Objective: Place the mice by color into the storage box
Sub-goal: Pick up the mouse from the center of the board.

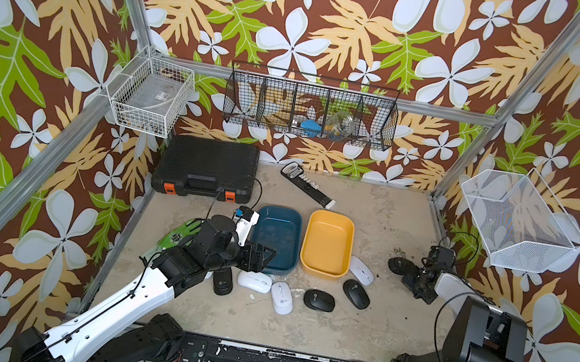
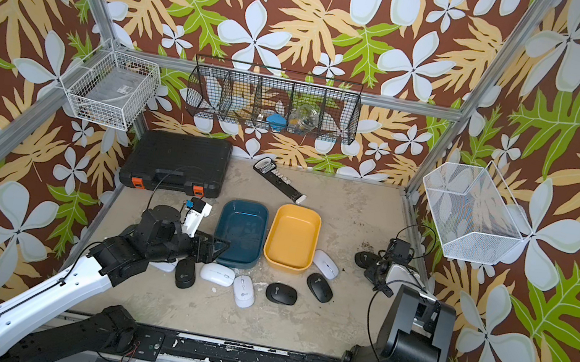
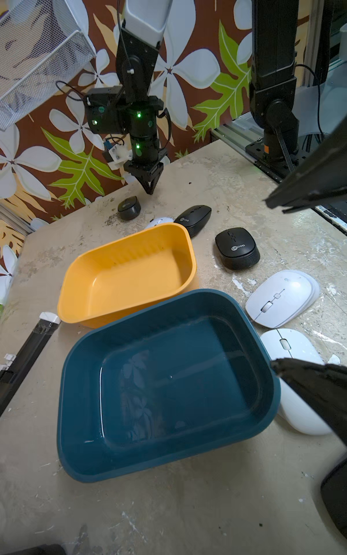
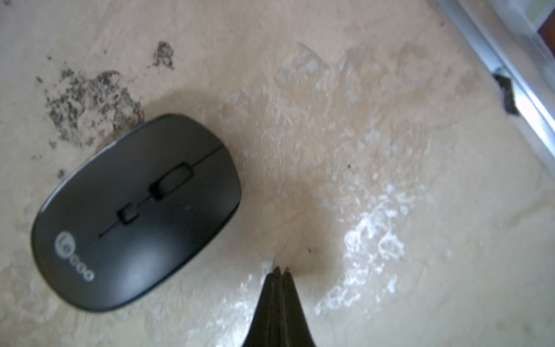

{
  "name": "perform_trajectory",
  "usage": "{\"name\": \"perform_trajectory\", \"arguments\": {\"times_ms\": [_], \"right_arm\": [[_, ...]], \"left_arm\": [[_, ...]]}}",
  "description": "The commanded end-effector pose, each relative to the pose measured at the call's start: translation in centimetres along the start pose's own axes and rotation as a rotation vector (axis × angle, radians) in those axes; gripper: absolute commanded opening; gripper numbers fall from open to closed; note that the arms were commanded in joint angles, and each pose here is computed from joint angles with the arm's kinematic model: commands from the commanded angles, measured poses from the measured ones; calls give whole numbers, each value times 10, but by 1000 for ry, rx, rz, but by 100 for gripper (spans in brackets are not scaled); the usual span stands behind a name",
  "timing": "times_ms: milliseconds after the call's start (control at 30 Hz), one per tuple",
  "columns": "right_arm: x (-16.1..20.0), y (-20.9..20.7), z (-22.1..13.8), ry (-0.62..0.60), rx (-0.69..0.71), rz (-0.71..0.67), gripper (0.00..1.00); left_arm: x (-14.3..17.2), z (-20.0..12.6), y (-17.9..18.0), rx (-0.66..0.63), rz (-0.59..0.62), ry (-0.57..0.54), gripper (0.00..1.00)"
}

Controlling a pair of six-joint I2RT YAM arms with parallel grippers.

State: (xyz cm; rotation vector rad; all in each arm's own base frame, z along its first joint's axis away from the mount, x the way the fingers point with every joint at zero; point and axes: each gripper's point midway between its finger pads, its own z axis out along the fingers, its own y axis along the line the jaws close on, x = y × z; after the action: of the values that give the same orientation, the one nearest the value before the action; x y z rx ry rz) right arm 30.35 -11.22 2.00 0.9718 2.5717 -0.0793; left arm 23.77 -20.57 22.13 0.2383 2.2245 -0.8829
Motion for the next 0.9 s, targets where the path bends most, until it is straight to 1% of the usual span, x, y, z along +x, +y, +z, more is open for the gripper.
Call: {"name": "perform_trajectory", "arguments": {"times_ms": [0, 200, 433, 667, 733, 800, 867], "right_arm": [[-10, 1, 8, -5, 4, -15, 0], [-30, 14, 25, 6, -10, -18, 0], [-44, 44, 41, 29, -113, -21, 0], [-44, 103, 41, 54, -246, -104, 0], [-47, 107, 38, 45, -254, -92, 0], [-55, 102, 32, 16, -221, -91, 0], [-61, 98, 21, -12, -202, -100, 6]], "left_arm": [[-10, -6, -9, 22, 37, -28, 81], [-14, -17, -9, 6, 43, -49, 81], [-12, -20, -5, -14, 38, -50, 81], [-10, -16, -5, -8, 25, -42, 81], [-9, -15, -3, -10, 20, -42, 81], [-7, -15, -2, -12, 17, -40, 81], [-6, -15, -1, -16, 15, -41, 81]]}}
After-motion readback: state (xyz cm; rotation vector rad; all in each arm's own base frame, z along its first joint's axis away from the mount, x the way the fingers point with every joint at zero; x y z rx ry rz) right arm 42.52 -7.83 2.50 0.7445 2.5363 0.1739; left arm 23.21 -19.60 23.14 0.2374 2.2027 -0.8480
